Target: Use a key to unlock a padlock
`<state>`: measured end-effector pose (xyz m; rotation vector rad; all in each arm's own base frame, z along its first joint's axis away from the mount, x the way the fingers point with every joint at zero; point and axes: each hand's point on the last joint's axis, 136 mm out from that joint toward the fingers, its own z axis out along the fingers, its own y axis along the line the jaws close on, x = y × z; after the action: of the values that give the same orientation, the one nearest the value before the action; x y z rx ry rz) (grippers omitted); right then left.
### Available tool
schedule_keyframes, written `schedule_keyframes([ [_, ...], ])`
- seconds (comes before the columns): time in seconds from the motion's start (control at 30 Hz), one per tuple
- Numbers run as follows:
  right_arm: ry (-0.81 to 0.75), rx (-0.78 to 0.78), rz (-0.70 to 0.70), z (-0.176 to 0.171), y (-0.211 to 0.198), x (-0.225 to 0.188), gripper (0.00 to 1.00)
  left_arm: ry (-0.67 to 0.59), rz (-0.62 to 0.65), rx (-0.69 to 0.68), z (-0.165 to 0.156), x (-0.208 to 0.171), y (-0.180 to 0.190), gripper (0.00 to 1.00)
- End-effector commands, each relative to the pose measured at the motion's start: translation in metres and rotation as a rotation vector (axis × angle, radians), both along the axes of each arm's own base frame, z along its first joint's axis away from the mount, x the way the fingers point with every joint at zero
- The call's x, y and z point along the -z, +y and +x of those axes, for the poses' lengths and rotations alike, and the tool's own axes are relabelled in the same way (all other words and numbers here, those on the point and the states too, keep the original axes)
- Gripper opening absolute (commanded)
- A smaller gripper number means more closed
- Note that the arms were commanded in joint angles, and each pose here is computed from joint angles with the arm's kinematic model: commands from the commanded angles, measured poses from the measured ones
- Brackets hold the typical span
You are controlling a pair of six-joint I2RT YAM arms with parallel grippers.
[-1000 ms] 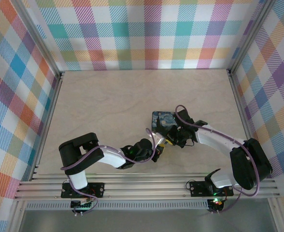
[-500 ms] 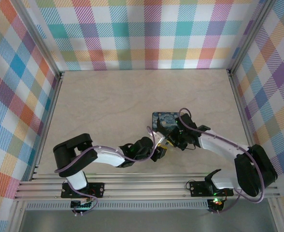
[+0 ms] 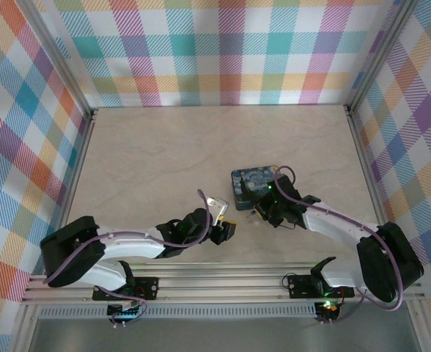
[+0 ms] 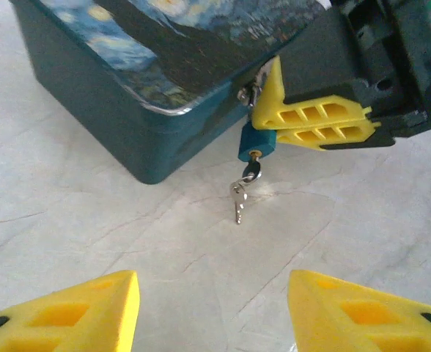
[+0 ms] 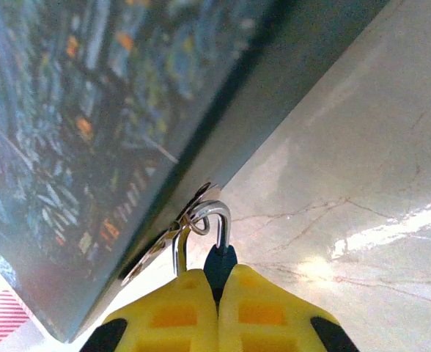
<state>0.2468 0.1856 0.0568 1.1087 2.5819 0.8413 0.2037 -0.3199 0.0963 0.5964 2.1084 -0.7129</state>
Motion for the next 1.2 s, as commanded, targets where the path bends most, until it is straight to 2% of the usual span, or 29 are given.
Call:
schedule_keyframes([
  [0.0,-0.071,0.058,0.036,0.017,0.003,-0.01,0.0,-0.002,-0.007,-0.08,0.006,-0.004,0.021,0.56],
  [0.13,-0.132,0.017,0.048,0.034,0.016,-0.011,0.0,0.0,-0.001,-0.115,0.007,-0.003,0.035,0.57],
  [0.33,-0.221,-0.157,0.067,0.058,0.045,-0.008,0.0,0.019,-0.017,-0.148,0.005,0.0,0.047,0.58],
  [0.63,-0.293,-0.034,0.149,0.074,0.043,-0.004,0.0,0.008,-0.034,-0.19,0.001,-0.008,0.065,0.59],
  [0.97,-0.391,0.08,0.176,0.096,0.036,-0.034,0.0,-0.003,-0.057,-0.237,0.0,-0.014,0.081,0.6],
  [1.17,-0.287,0.073,0.128,0.087,0.033,-0.016,0.0,-0.012,-0.057,-0.251,0.001,-0.016,0.085,0.61],
])
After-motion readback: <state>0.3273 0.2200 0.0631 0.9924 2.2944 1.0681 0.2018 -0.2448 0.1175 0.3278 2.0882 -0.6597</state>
